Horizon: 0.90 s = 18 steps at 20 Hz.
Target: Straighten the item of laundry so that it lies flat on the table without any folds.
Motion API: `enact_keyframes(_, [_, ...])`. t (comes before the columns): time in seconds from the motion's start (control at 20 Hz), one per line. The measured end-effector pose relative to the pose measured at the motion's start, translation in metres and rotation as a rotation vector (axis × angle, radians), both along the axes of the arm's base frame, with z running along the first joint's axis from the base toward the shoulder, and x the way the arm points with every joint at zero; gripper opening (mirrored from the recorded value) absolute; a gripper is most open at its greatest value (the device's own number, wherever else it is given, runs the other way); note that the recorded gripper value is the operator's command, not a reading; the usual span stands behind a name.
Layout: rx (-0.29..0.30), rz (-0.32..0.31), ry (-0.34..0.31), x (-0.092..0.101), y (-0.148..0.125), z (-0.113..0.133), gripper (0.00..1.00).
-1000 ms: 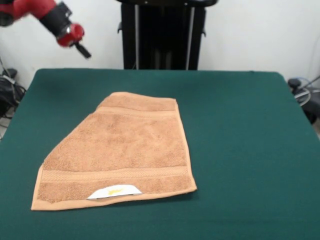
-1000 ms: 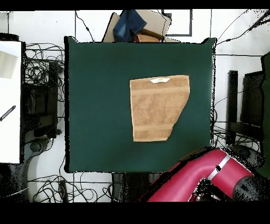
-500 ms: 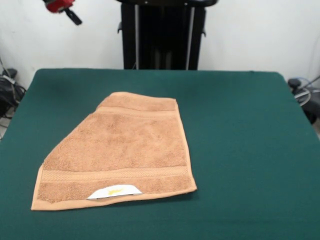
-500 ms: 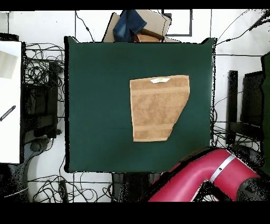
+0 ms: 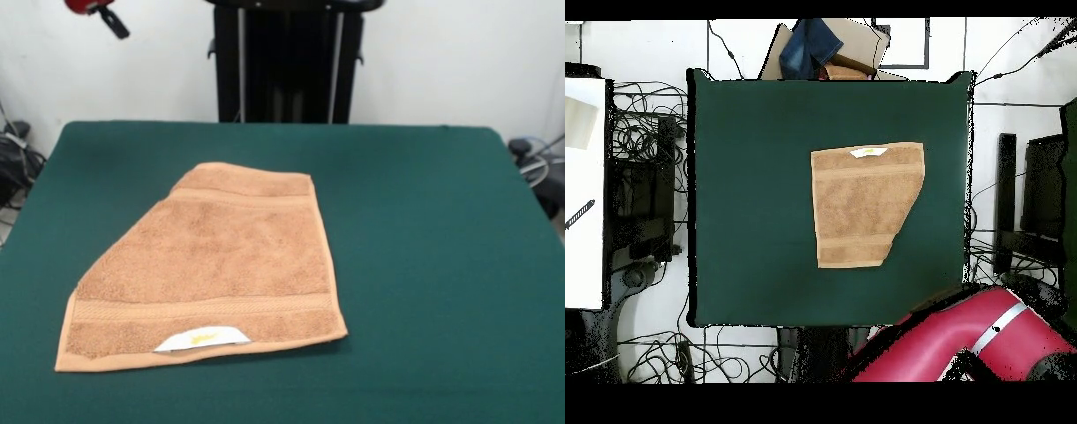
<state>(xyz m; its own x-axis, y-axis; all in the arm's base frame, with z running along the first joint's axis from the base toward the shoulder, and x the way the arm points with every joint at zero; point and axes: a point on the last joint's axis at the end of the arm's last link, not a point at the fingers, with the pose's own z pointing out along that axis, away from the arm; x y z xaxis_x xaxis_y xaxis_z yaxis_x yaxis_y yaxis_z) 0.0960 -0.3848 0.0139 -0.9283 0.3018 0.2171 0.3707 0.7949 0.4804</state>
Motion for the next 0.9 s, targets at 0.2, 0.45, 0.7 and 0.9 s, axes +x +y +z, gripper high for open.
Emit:
enact_keyframes(0.2, [-0.009,-0.002,-0.019,0.006,-0.001,0.004,0.0])
enact_keyframes(0.45, [-0.024,0.008,-0.035,0.016,-0.003,0.008,0.0])
enact_keyframes(0.7, [-0.031,0.022,-0.045,0.025,-0.003,0.01,0.0])
enact_keyframes(0.9, [-0.037,0.04,-0.059,0.036,-0.002,0.012,0.0])
